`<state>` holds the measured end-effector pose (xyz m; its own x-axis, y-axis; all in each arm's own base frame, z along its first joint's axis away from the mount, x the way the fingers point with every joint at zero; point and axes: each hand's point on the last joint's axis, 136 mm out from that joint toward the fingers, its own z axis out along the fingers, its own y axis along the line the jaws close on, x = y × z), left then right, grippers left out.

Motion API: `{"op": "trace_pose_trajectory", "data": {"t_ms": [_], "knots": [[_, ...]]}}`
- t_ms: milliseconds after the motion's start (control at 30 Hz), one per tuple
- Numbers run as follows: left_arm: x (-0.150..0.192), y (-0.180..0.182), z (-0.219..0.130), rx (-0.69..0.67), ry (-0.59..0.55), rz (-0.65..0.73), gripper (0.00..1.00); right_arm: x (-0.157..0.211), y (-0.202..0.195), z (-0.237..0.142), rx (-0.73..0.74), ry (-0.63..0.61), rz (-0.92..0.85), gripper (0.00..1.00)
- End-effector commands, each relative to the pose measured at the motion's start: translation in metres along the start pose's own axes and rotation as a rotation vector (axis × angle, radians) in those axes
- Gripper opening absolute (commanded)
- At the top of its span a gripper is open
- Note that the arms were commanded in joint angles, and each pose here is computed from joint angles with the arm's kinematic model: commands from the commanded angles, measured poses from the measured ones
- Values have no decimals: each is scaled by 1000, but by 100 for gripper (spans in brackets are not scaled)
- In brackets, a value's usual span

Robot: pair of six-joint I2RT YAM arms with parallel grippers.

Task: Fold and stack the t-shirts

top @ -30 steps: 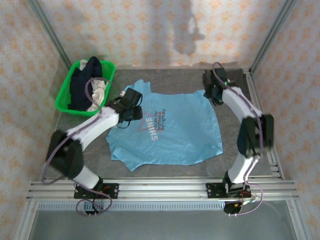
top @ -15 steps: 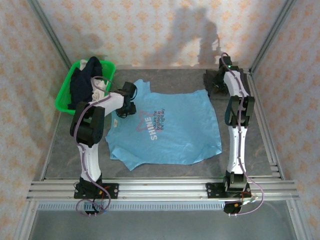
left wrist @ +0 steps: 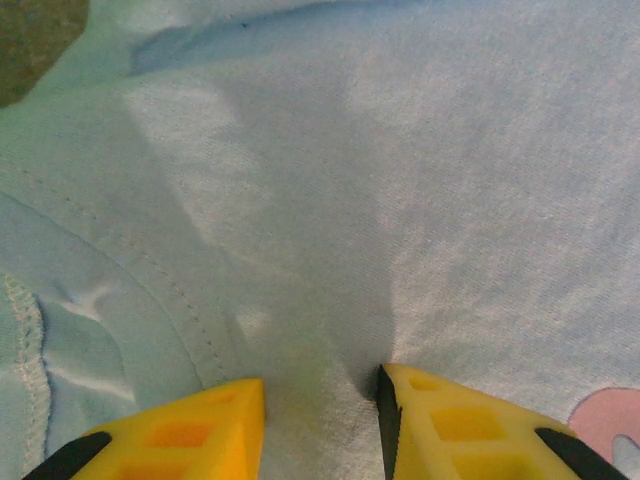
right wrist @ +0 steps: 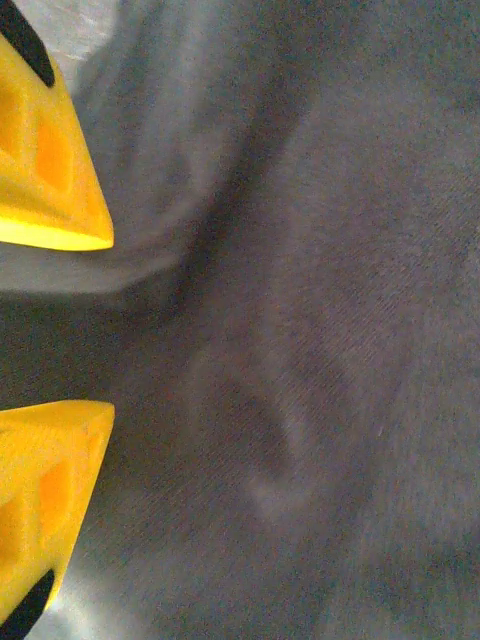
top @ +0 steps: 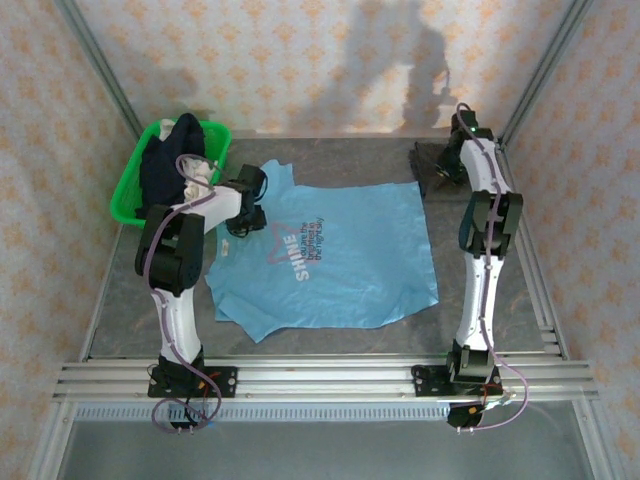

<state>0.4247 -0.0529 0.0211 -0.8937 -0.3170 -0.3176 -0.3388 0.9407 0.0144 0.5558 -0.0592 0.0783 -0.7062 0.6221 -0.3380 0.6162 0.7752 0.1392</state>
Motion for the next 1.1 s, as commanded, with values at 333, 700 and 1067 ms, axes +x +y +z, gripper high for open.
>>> {"op": "trace_pose_trajectory", "data": {"t_ms": [333,700,1067], "knots": [[12,8,-112,43,-153,65,53,184,-21,-132,-96,-115,-188,58],[147,87,-130,92,-172,-165,56,311,-141,-135,-53,6,-73,56],[196,96,-94,137,-85,-244,56,324,-107,-109,-99,94,-142,53]]}}
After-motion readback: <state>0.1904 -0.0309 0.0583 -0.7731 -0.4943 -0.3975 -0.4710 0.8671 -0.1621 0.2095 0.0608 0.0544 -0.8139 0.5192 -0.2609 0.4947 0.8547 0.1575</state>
